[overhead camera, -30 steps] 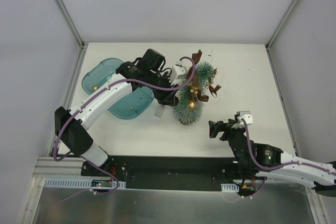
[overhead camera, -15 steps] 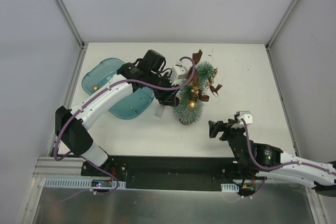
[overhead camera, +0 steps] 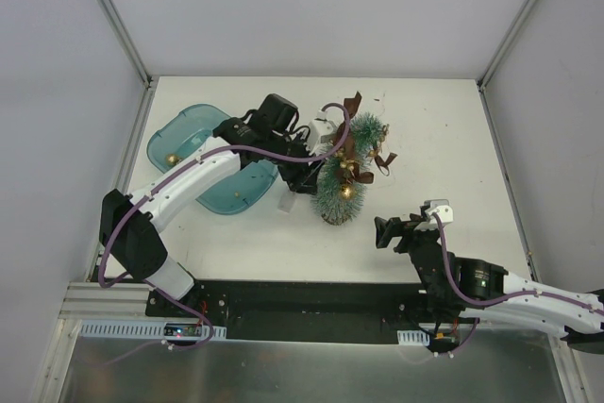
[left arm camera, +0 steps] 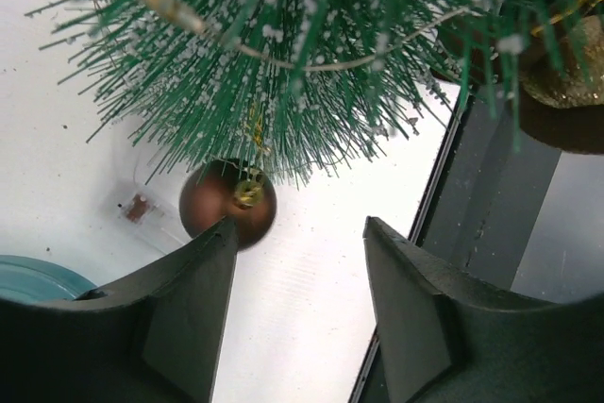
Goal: Decorate the small christmas tree
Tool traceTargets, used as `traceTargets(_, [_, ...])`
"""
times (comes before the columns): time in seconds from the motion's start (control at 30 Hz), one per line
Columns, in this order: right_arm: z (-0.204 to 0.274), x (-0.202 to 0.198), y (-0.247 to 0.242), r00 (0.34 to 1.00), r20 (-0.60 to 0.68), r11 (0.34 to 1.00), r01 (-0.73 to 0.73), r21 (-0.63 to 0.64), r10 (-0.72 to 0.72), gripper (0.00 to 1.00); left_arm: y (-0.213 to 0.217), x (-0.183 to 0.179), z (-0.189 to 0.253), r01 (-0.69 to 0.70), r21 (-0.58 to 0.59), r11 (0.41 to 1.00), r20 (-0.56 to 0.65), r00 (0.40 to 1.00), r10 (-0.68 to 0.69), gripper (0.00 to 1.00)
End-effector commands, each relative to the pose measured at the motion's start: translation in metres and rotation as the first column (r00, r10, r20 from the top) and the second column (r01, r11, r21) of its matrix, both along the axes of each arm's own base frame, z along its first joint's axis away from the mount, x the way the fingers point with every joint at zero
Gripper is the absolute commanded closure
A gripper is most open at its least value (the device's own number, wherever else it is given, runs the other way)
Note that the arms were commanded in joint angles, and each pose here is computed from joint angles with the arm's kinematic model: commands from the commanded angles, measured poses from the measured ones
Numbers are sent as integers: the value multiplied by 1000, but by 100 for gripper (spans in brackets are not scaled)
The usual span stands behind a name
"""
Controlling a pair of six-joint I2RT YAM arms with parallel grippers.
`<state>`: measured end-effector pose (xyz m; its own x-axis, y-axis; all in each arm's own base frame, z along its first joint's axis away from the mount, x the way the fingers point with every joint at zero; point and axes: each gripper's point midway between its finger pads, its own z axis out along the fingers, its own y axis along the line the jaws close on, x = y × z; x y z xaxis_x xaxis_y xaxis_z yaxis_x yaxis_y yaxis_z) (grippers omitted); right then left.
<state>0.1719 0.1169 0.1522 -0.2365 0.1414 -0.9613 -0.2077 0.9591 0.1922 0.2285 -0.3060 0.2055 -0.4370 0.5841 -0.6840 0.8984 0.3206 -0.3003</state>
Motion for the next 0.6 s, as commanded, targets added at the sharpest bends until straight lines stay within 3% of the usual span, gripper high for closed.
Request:
traceTargets(0.0, [17,2,2,1000,19,999,14,50,-15,2,-9,-4,11,12,-49,999,0,1000,-12,35])
traceTargets(0.27, [19,2,1,1000,22,999,12,52,-13,2,5,-2,14,-12,-36,999,26,1000,13,32])
traceTargets(0.3, [19,2,1,1000,23,999,11,49,-12,2,9,-1,15,-18,-35,999,29,999,19,18])
traceTargets(0.47, [21,2,-1,1000,23,999,14,49,-15,2,38,7,19,-79,-38,996,39,996,80,15])
traceTargets(0.53, [22,2,-2,1000,24,999,17,46,-18,2,53,11,20,-113,-44,993,43,992,115,1])
traceTargets(0.57, [23,2,-3,999,26,999,18,47,-19,2,63,16,22,-143,-48,989,45,988,145,1])
